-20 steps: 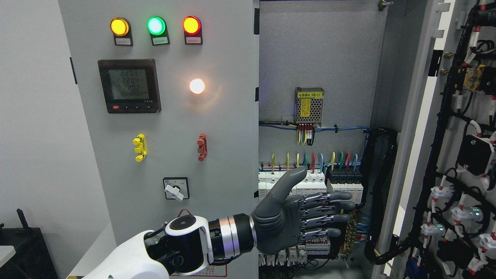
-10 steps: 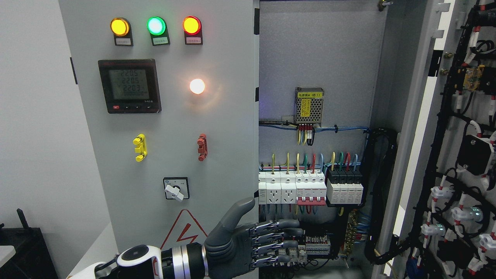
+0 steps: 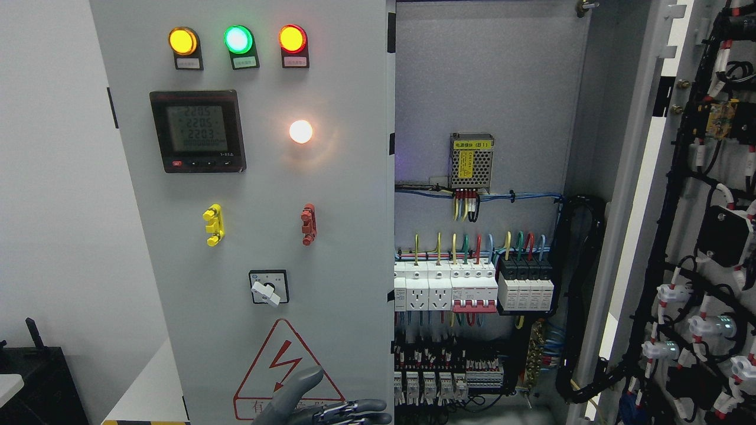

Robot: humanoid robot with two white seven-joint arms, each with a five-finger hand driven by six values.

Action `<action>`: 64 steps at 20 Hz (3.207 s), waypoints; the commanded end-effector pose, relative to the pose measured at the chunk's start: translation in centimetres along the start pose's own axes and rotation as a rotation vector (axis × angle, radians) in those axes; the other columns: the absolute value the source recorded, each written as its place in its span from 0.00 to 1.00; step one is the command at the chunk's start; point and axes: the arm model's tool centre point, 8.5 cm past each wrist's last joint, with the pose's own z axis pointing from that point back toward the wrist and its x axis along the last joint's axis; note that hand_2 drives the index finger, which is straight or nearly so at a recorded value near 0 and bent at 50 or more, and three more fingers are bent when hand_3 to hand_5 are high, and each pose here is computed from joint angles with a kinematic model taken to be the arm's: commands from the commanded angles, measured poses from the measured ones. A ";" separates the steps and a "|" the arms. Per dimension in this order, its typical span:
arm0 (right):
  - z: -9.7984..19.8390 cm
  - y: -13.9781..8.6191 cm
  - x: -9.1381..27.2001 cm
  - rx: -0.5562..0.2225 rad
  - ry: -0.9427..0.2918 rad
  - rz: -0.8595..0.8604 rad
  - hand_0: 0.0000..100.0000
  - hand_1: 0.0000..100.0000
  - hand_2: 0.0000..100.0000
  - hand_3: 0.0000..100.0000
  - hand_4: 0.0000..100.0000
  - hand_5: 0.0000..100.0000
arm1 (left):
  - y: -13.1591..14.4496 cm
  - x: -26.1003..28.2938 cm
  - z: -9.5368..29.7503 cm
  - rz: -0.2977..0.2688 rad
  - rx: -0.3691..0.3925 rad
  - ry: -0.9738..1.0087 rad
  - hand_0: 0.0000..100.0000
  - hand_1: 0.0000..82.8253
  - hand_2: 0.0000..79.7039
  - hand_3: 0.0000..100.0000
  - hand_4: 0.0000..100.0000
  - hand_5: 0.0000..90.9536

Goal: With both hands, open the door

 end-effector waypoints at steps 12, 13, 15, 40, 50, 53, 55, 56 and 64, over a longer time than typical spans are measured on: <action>0.0 0.0 0.0 0.000 0.002 0.000 0.00 0.00 0.00 0.00 0.00 0.00 | 0.1 -19.5 13.4 0.127 0.275 0.359 0.00 0.00 0.00 0.00 0.04 0.00; 0.0 0.0 0.0 0.000 0.001 0.000 0.00 0.00 0.00 0.00 0.00 0.00 | -0.1 -20.5 13.9 0.130 0.282 0.373 0.00 0.00 0.00 0.00 0.04 0.00; 0.0 0.0 0.0 0.000 0.001 0.000 0.00 0.00 0.00 0.00 0.00 0.00 | -0.6 -22.4 14.9 0.128 0.298 0.396 0.00 0.00 0.00 0.00 0.04 0.00; 0.0 0.0 0.0 0.000 0.001 0.000 0.00 0.00 0.00 0.00 0.00 0.00 | -7.0 -47.3 22.3 0.303 0.530 0.729 0.00 0.00 0.00 0.00 0.04 0.00; 0.0 0.0 0.0 0.000 0.001 0.000 0.00 0.00 0.00 0.00 0.00 0.00 | -10.2 -55.8 16.8 0.405 0.577 0.858 0.00 0.00 0.00 0.00 0.04 0.00; 0.0 0.0 0.0 0.000 0.002 0.000 0.00 0.00 0.00 0.00 0.00 0.00 | -10.8 -57.2 14.8 0.432 0.603 0.870 0.00 0.00 0.00 0.00 0.04 0.00; 0.0 0.0 0.0 0.000 0.001 0.000 0.00 0.00 0.00 0.00 0.00 0.00 | -10.9 -57.5 13.4 0.454 0.618 0.872 0.00 0.00 0.00 0.00 0.04 0.00; 0.0 0.0 0.0 0.000 0.001 0.000 0.00 0.00 0.00 0.00 0.00 0.00 | -11.0 -57.6 12.7 0.465 0.626 0.875 0.00 0.00 0.00 0.00 0.04 0.00; 0.0 0.0 0.0 0.000 0.001 0.001 0.00 0.00 0.00 0.00 0.00 0.00 | -14.2 -59.0 8.9 0.537 0.640 0.910 0.00 0.00 0.00 0.00 0.04 0.00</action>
